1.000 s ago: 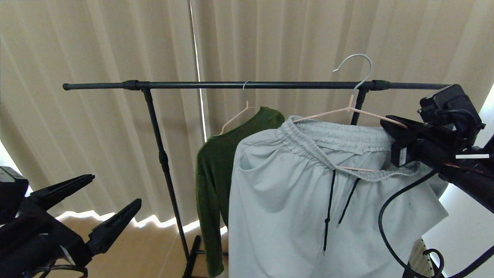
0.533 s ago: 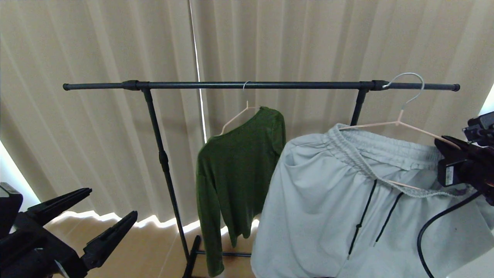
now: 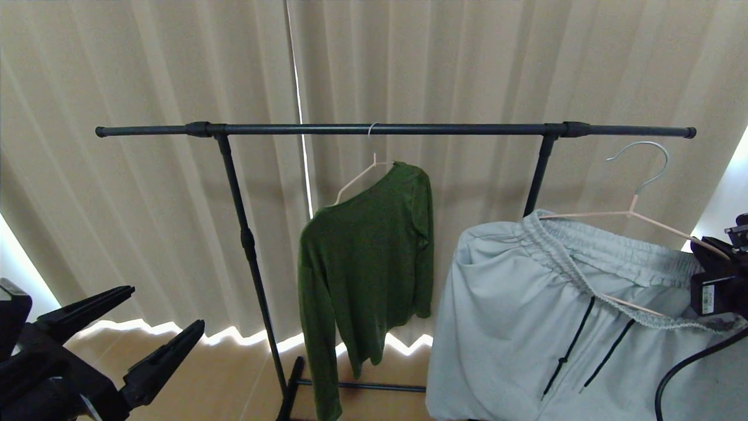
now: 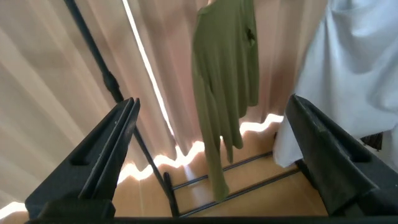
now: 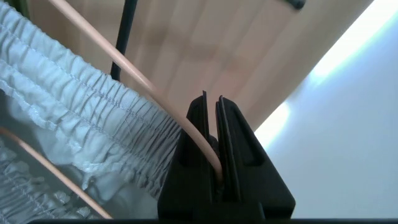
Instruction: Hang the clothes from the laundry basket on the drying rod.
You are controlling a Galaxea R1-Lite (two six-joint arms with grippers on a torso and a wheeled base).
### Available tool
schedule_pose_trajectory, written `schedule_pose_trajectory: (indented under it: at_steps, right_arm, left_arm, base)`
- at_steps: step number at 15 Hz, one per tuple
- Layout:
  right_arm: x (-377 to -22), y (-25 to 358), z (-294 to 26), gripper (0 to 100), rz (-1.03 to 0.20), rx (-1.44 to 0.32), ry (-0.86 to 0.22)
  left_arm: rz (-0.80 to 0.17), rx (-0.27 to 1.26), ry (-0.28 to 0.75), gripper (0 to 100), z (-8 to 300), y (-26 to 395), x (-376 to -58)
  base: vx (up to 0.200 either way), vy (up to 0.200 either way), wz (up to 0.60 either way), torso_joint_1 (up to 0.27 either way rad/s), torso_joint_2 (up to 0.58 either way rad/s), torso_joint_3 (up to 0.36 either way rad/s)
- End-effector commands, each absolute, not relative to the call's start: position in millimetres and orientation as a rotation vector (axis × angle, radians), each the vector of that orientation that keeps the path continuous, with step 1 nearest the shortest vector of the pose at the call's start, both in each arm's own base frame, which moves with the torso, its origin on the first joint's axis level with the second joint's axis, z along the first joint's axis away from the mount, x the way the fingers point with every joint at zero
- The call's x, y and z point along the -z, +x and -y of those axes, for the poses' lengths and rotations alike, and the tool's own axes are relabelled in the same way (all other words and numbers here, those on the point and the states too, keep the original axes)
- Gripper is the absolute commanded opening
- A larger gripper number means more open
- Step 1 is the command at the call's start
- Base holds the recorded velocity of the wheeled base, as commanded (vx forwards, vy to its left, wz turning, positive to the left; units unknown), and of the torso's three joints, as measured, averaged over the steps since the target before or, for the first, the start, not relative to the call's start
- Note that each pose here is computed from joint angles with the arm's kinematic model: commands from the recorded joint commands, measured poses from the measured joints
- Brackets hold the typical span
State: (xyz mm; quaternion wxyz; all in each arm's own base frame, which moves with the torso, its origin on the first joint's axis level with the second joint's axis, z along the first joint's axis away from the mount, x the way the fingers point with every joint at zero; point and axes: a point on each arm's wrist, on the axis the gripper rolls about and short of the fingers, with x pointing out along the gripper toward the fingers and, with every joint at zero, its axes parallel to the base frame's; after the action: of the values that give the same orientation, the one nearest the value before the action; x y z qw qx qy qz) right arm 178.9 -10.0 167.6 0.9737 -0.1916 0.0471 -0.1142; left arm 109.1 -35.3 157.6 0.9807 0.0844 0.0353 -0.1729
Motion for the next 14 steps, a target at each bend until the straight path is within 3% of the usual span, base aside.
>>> schedule_pose_trajectory:
  at_steps: [1,6,14]
  right_arm:
    - [-165.3,175.9,10.1,0,-0.100,0.229,-0.388]
    - [-159.1,180.3,13.8,0,-0.137,0.241,-0.390]
    - [-155.1,173.4,14.8,0,-0.147,0.246,-0.390]
  left_arm:
    - [-0.073,0.343,0.168,100,35.0,110.2,-157.9]
    - [-0.104,0.336,0.170,100,34.8,113.3,-153.4]
    - [-0.059,0.266,0.166,100,26.0,109.8,-160.4]
  base:
    - [0.000,0.000,0.00,0.000,0.00,0.000]
    - [0.000,0.000,0.00,0.000,0.00,0.000]
    - [0.000,0.000,0.00,0.000,0.00,0.000]
